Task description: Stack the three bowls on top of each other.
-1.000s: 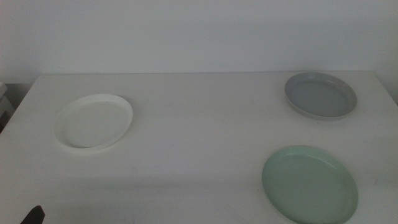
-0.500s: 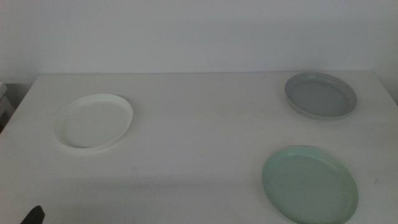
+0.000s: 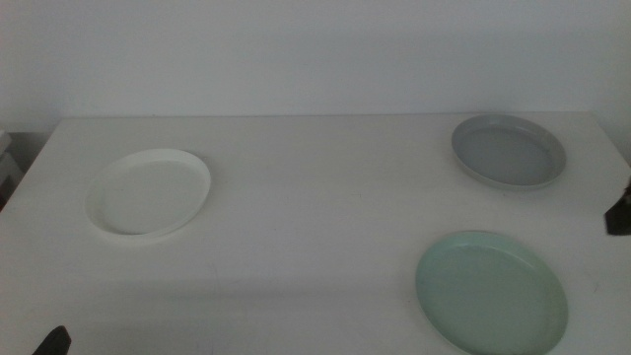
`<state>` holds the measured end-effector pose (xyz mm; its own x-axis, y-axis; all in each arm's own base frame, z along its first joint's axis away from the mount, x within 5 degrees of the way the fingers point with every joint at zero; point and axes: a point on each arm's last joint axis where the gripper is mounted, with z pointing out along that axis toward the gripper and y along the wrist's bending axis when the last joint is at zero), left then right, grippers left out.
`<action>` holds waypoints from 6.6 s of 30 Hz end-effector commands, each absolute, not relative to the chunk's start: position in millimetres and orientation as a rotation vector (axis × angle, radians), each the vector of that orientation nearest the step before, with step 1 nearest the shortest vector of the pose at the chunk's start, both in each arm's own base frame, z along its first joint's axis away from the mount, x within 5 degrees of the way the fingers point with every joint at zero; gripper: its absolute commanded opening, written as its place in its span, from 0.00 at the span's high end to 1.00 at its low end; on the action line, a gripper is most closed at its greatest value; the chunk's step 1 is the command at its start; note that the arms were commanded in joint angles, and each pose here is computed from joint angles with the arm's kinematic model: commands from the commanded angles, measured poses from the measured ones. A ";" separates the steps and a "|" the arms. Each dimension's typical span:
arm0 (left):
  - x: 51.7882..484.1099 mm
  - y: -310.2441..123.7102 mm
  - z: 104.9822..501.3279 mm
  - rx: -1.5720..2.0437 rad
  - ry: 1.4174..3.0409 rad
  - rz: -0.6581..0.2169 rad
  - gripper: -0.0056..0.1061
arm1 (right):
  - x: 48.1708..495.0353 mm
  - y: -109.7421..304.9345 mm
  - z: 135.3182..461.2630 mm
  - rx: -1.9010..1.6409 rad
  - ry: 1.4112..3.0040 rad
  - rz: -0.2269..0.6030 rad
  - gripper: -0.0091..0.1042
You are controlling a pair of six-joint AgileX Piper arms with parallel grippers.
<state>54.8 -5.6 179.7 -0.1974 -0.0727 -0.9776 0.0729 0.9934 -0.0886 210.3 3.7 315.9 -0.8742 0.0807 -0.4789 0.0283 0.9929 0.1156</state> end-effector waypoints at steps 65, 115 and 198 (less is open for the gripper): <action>54.8 -5.1 188.3 -0.013 1.676 -0.139 0.14 | 393.2 145.4 243.9 -0.065 2.733 0.504 0.93; 54.8 -5.1 188.3 -0.013 1.676 -0.139 0.14 | 482.7 -65.9 301.3 0.272 2.462 0.095 0.43; 54.8 -5.1 188.3 -0.012 1.676 -0.138 0.14 | 356.4 141.3 214.6 -0.051 2.446 0.440 0.90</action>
<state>54.7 -5.6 179.5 -0.2000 -0.0725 -0.9771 0.0728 0.9934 -0.0886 350.8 140.6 187.1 -0.8663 0.0352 -0.4982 -0.1229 0.9518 0.2809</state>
